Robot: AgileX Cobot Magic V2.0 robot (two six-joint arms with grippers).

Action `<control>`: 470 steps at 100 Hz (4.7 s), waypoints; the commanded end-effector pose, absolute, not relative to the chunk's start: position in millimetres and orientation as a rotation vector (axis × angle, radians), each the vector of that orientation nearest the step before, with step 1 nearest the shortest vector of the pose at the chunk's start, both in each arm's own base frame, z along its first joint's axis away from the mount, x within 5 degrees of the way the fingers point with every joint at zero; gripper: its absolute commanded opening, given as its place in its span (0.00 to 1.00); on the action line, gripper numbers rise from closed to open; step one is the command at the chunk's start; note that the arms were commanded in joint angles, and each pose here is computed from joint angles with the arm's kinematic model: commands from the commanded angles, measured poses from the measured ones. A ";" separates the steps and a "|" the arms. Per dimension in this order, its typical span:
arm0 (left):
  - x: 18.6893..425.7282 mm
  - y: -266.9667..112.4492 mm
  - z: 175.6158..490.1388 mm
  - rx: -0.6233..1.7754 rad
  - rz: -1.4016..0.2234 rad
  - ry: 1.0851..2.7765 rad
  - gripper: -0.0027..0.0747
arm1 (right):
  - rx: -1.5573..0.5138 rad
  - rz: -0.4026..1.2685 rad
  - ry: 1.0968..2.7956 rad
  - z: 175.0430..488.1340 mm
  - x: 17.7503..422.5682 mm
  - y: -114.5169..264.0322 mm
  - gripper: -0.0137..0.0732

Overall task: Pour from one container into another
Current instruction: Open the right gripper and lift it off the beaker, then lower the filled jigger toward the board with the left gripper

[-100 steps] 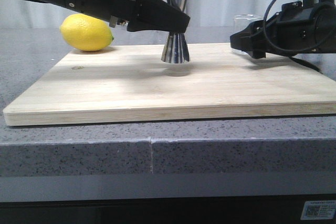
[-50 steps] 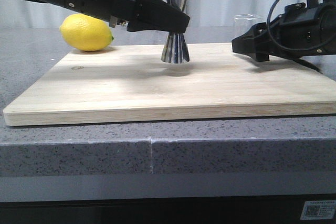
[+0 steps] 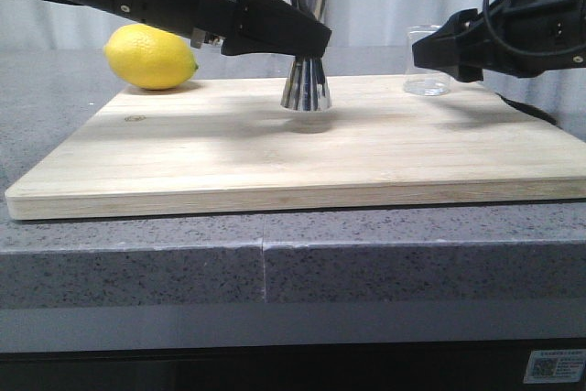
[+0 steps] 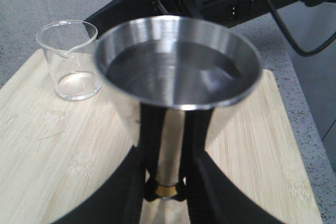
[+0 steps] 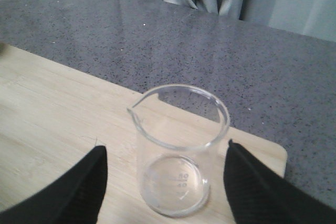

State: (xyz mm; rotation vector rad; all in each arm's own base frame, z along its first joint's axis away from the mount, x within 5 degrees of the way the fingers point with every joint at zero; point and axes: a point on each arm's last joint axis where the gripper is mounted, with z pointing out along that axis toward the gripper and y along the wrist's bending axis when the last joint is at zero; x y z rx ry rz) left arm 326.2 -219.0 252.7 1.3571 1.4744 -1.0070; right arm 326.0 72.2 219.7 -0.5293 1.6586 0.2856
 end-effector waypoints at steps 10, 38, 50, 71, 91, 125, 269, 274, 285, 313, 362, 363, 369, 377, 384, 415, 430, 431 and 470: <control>319.6 -222.5 285.6 1.301 -1.054 1.370 0.15 | -0.537 0.294 1.574 252.1 318.0 72.3 0.66; 319.6 -222.5 285.6 1.301 -1.054 1.370 0.15 | -0.539 0.291 1.582 258.7 302.8 70.3 0.65; 319.6 -222.5 285.6 1.301 -1.054 1.370 0.15 | -0.533 0.288 1.575 263.2 293.1 68.9 0.65; 319.6 -222.5 285.6 1.301 -1.054 1.370 0.15 | -0.531 0.269 1.518 281.9 280.1 67.1 0.65; 319.6 -222.5 285.6 1.301 -1.054 1.370 0.15 | -0.528 0.250 1.446 303.1 267.2 65.4 0.65; 322.7 -218.5 286.1 1.283 -1.049 1.375 0.15 | -0.521 0.219 1.408 319.3 254.9 62.5 0.65; 338.8 -183.1 290.6 1.211 -1.050 1.364 0.15 | -0.519 0.214 1.419 318.5 255.2 62.0 0.65; 338.6 -183.1 290.3 1.215 -1.049 1.365 0.15 | -0.519 0.214 1.419 318.5 255.2 62.0 0.65; 338.6 -183.1 290.2 1.217 -1.048 1.365 0.15 | -0.519 0.214 1.419 318.5 255.2 62.0 0.65; 337.8 -182.9 288.4 1.243 -1.039 1.370 0.15 | -0.519 0.214 1.419 318.5 255.2 62.0 0.65; 342.3 -170.3 288.6 1.230 -1.031 1.375 0.15 | -0.519 0.214 1.419 318.5 255.2 62.0 0.65; 342.3 -170.3 288.6 1.230 -1.031 1.375 0.15 | -0.519 0.214 1.419 318.5 255.2 62.0 0.65; 342.4 -170.0 288.7 1.229 -1.032 1.375 0.15 | -0.519 0.214 1.419 318.5 255.2 62.0 0.65; 342.4 -170.0 288.7 1.229 -1.032 1.375 0.15 | -0.517 0.214 1.419 318.5 255.3 61.9 0.65; 342.2 -169.9 288.1 1.229 -1.033 1.377 0.15 | -0.517 0.214 1.419 318.5 255.3 61.9 0.65; 338.0 -168.8 276.9 1.227 -1.046 1.404 0.15 | -0.517 0.214 1.419 318.5 255.3 61.9 0.65; 337.7 -168.7 275.8 1.222 -1.044 1.398 0.15 | -0.517 0.214 1.419 318.5 255.3 61.9 0.65; 337.9 -168.7 275.7 1.222 -1.041 1.398 0.15 | -0.517 0.214 1.419 318.5 255.3 61.9 0.65; 340.2 -168.5 277.0 1.211 -1.007 1.376 0.15 | -0.517 0.214 1.419 318.5 255.3 61.9 0.65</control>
